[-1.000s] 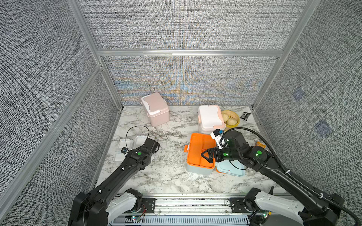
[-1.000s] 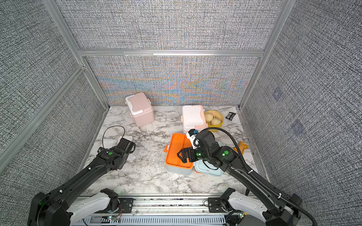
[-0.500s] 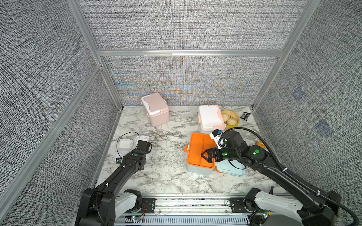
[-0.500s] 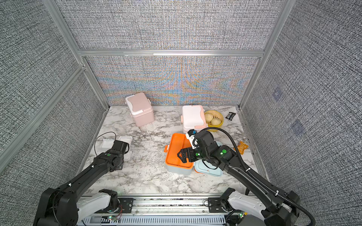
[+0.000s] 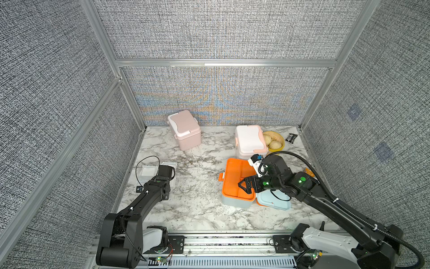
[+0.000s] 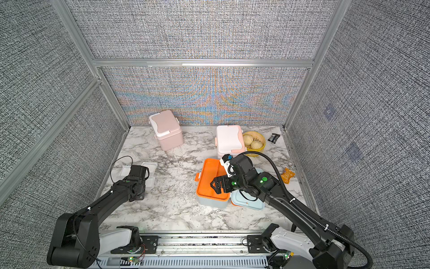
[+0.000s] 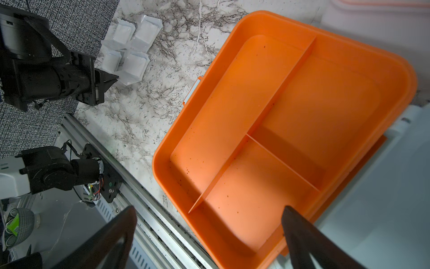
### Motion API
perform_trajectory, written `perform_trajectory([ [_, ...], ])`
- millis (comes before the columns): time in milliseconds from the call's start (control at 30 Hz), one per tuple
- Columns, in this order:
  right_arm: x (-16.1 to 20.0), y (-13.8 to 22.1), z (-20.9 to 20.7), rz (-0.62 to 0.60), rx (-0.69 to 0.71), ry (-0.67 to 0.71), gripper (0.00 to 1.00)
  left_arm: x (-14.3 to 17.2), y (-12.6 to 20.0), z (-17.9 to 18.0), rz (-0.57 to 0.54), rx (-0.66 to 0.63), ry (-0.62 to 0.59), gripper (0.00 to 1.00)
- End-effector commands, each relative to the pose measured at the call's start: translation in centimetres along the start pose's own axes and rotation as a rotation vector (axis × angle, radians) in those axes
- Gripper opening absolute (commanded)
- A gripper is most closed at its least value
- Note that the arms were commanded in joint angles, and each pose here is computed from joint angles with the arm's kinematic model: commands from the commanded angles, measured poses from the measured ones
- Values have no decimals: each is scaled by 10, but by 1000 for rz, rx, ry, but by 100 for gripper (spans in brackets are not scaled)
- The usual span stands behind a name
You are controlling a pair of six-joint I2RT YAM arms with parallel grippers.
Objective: Open first aid kits and take out gauze
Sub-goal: Place the gauze at the center of the board.
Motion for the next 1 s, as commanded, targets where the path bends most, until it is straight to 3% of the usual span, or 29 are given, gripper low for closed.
perform_trajectory([
  [0,-2,1,1,-8,0,5,99,-3,2,-3,1,11,-17,0],
  [133,-2,1,1,-9,0,3,99,-8,4,-2,-9,14,-16,2],
  [200,-1,1,0,-8,3,1,99,-10,5,-3,-10,13,-23,11],
  [300,-1,2,-2,-9,17,-3,99,-14,7,-3,-14,10,-34,30],
  [533,-3,15,-15,-51,99,-32,99,-19,42,-32,31,141,-146,99],
  [733,-12,24,-21,-126,141,-96,99,-9,97,-75,123,426,-387,100],
  [867,-31,22,-15,-184,132,-167,87,14,130,-97,203,578,-585,100],
  [967,-41,14,-22,-199,194,-227,84,43,150,-106,290,675,-736,100],
])
Point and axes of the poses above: each gripper's point midway between its finger pads, its own y axis back along the fingers, its own z axis along the line the jaws close on, x = y × z, the point moved 2 cm from there along y, back along the fingers, and after that the axes turned 6 degrees about -y, right-handed, at the moved point
